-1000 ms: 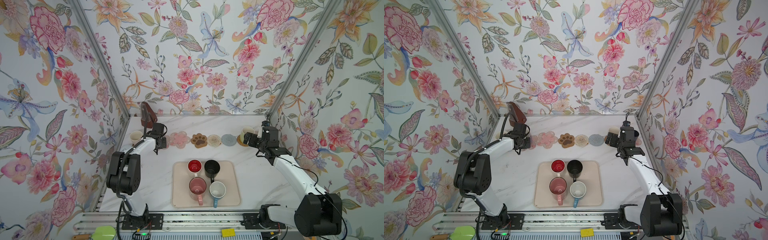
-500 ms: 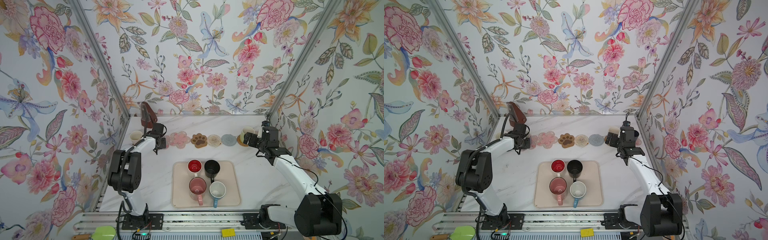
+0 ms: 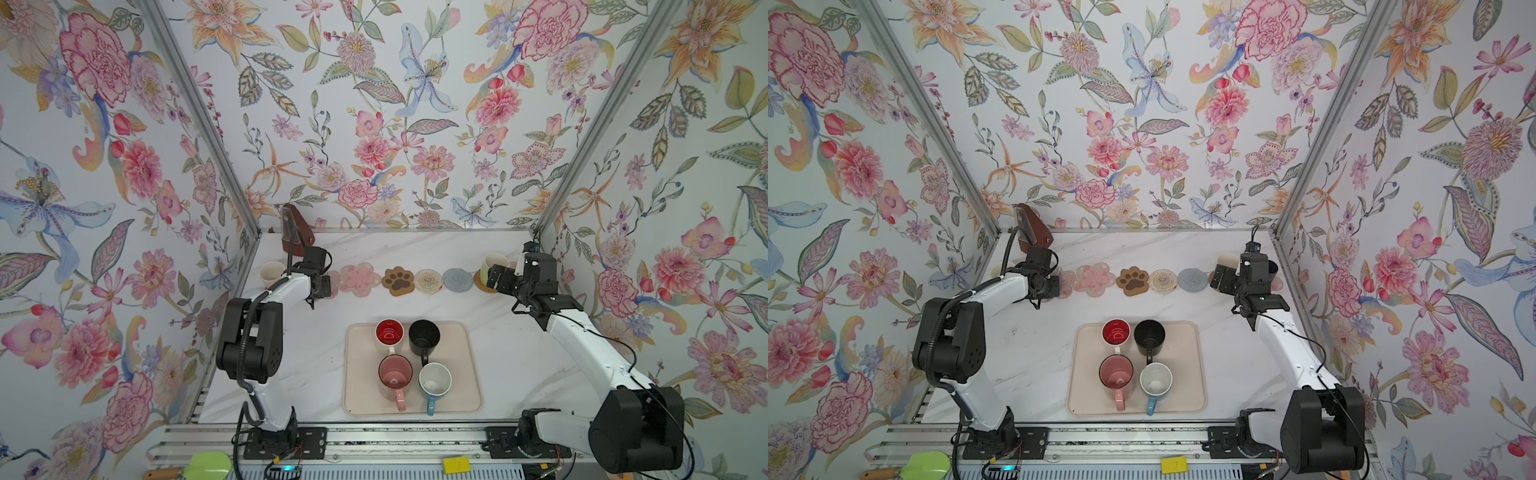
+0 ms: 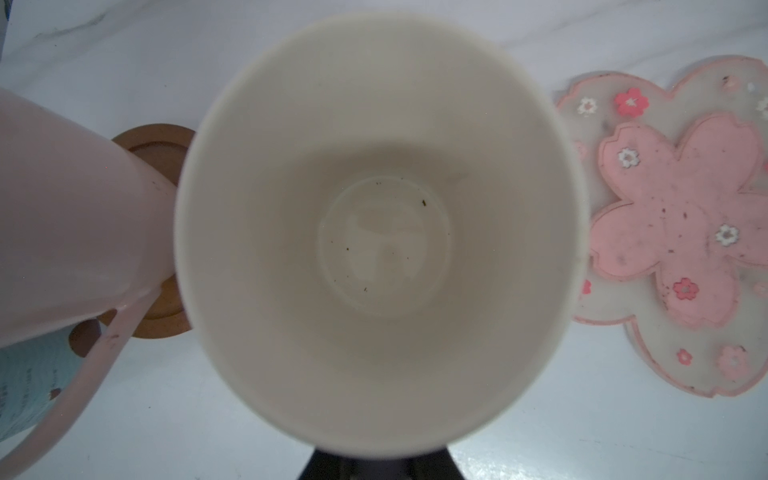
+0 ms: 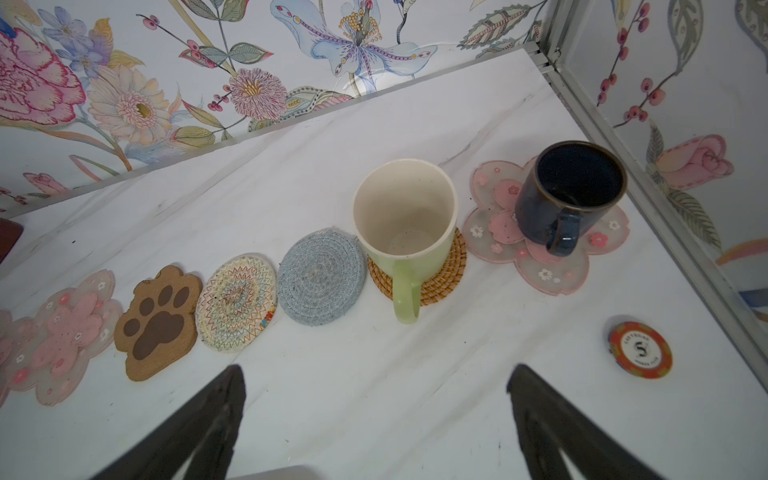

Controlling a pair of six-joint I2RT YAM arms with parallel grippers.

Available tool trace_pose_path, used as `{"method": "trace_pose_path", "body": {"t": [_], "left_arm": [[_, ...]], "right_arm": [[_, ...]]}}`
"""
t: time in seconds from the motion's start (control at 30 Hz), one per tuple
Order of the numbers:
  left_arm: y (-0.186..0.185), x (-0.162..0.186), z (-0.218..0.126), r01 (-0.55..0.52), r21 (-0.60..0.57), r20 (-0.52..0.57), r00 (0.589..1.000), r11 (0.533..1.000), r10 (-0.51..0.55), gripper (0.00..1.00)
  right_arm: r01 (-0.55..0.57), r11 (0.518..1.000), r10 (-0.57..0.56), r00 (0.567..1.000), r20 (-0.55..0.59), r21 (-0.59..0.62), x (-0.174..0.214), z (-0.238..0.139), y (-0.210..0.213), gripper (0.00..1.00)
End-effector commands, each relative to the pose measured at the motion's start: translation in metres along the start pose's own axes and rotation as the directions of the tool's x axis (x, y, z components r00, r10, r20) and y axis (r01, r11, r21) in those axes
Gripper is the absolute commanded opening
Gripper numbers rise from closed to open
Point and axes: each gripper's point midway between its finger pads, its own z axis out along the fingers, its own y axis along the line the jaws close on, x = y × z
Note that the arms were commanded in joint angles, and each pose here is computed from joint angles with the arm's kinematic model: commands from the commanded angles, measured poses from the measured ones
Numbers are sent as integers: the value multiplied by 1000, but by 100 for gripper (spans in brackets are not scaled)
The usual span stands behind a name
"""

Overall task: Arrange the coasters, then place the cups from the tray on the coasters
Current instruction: 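Lower the lavender mug onto the pink flower coaster beside the cream mug, then open the left gripper and raise it while the right gripper reaches toward the tray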

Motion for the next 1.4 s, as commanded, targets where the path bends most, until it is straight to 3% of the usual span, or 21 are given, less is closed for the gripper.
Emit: {"method": "trace_pose_path", "body": {"t": [0.0, 1.2, 1.37], "left_arm": [[-3, -33, -7, 40, 25, 93, 995, 999, -42, 0], [-6, -28, 4, 45, 35, 54, 997, 998, -47, 0], [-6, -26, 2, 45, 34, 50, 998, 998, -47, 10]], "right_arm": [[0, 1000, 0, 1000, -6, 8, -1, -1, -1, 99], [2, 1000, -2, 1000, -3, 15, -2, -3, -2, 99], [1, 1000, -1, 1000, -2, 16, -2, -4, -3, 99]]}}
